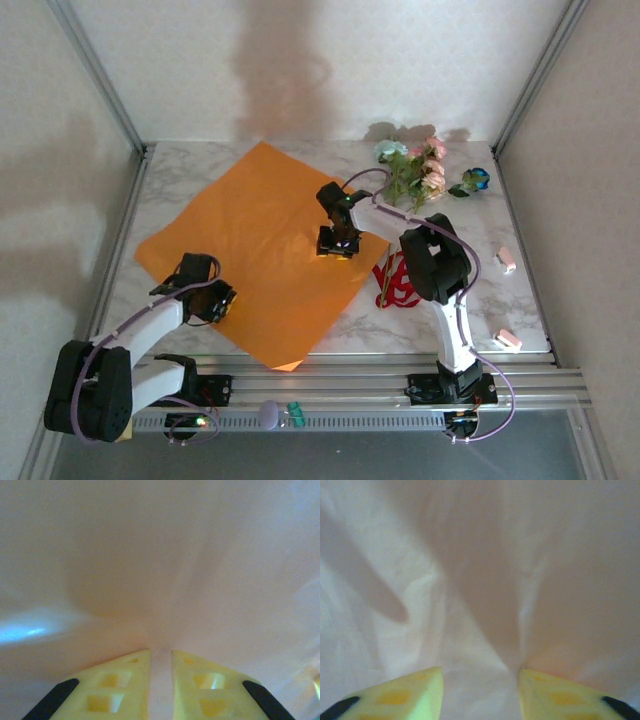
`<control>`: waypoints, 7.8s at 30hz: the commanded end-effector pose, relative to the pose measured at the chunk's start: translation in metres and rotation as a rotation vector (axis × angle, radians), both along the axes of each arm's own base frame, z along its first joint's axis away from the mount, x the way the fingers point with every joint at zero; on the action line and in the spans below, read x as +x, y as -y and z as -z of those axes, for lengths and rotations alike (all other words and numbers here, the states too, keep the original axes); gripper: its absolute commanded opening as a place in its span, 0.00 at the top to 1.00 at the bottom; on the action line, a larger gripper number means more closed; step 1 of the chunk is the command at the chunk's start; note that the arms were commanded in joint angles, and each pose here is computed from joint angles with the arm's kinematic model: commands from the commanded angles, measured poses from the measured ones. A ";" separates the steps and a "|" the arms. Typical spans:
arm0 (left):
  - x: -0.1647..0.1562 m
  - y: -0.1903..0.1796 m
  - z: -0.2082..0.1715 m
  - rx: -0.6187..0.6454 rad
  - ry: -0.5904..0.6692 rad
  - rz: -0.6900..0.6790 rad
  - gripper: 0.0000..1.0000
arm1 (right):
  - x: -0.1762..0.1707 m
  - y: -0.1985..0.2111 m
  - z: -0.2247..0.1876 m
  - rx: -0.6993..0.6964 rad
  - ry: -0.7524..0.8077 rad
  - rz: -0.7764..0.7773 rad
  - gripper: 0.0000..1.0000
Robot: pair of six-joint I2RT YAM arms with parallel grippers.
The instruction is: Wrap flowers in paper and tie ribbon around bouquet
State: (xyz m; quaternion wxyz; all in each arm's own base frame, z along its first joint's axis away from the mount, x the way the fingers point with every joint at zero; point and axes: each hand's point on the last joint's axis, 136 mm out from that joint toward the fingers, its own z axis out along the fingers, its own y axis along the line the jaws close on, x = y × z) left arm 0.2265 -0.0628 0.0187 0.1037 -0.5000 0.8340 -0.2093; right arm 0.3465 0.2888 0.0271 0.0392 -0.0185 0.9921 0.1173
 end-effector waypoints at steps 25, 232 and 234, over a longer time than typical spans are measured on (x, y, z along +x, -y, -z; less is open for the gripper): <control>0.101 0.005 0.018 0.251 -0.074 0.195 0.80 | 0.125 0.241 -0.060 -0.005 0.157 0.575 0.56; 0.095 0.016 0.003 0.286 0.019 0.401 0.49 | 0.056 0.187 -0.076 0.130 0.226 0.391 0.49; 0.096 0.016 0.003 0.283 0.019 0.400 0.49 | 0.073 0.206 -0.065 0.100 0.196 0.418 0.50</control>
